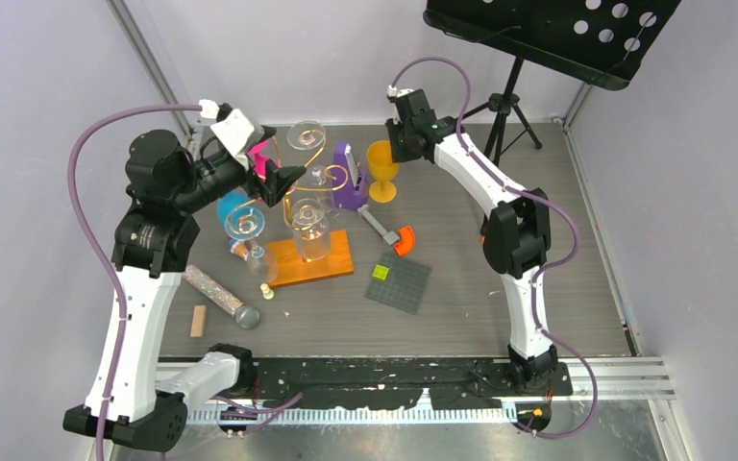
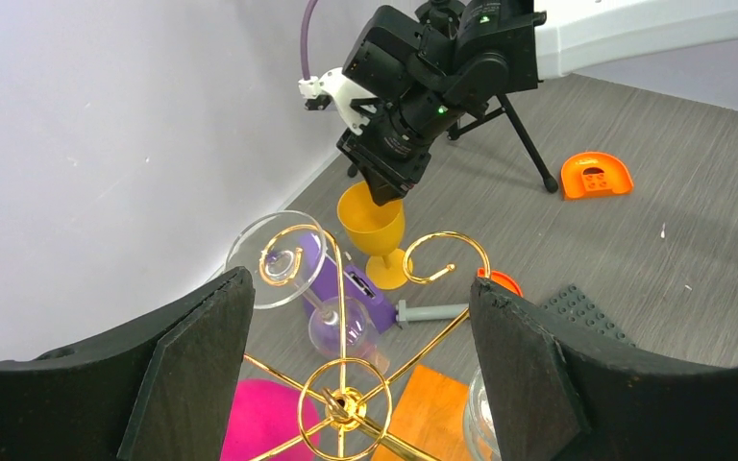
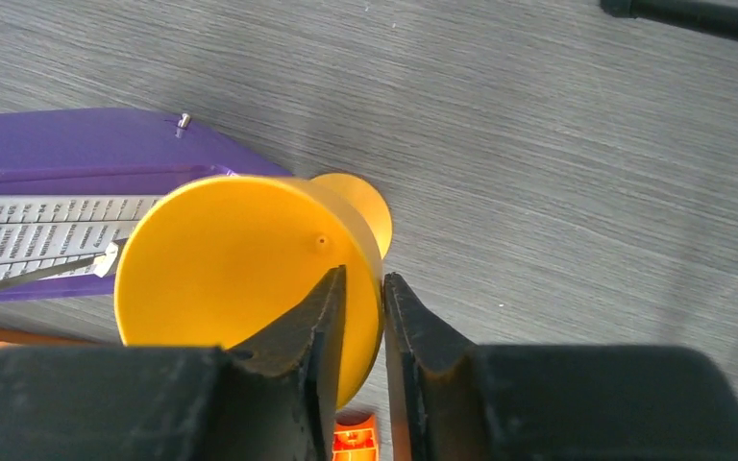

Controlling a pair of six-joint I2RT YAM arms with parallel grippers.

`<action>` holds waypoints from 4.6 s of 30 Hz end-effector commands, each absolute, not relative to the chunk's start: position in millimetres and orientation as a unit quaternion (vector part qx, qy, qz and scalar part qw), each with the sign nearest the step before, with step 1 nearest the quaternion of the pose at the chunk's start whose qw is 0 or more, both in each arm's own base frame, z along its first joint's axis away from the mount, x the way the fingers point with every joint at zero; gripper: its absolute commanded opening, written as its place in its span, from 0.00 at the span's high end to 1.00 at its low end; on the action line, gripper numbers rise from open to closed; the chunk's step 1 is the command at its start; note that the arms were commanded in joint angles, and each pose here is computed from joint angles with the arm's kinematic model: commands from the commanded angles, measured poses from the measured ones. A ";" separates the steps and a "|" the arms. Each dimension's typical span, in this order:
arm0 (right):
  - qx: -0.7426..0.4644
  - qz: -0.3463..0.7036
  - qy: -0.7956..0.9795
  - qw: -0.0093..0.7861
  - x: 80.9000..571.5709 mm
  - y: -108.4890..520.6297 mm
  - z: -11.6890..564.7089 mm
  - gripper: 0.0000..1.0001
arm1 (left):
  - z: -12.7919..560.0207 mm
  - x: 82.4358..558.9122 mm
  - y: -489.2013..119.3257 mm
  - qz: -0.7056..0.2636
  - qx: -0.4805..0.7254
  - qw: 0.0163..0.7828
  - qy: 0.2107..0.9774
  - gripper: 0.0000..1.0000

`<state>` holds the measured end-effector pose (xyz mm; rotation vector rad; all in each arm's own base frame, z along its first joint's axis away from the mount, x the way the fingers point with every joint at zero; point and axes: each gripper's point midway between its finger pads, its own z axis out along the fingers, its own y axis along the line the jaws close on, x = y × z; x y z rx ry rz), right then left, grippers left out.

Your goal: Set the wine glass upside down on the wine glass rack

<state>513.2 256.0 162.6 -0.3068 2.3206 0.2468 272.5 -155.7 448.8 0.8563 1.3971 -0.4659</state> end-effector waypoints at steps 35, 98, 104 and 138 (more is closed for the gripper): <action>-0.330 0.426 0.343 0.770 215.0 296.8 573.5 0.95 | 531.1 243.4 -169.7 -0.235 0.325 0.788 0.468 0.08; -0.389 0.567 0.548 0.476 170.7 304.7 488.1 0.36 | 514.6 217.2 -252.1 -0.095 0.575 0.726 0.366 1.00; -0.391 0.577 0.548 0.462 173.2 310.9 481.9 0.36 | 507.5 217.2 -264.8 -0.088 0.591 0.716 0.360 1.00; -0.315 0.538 0.550 0.555 224.5 293.2 466.7 0.95 | 537.1 220.2 -252.2 -0.051 0.521 0.772 0.361 0.58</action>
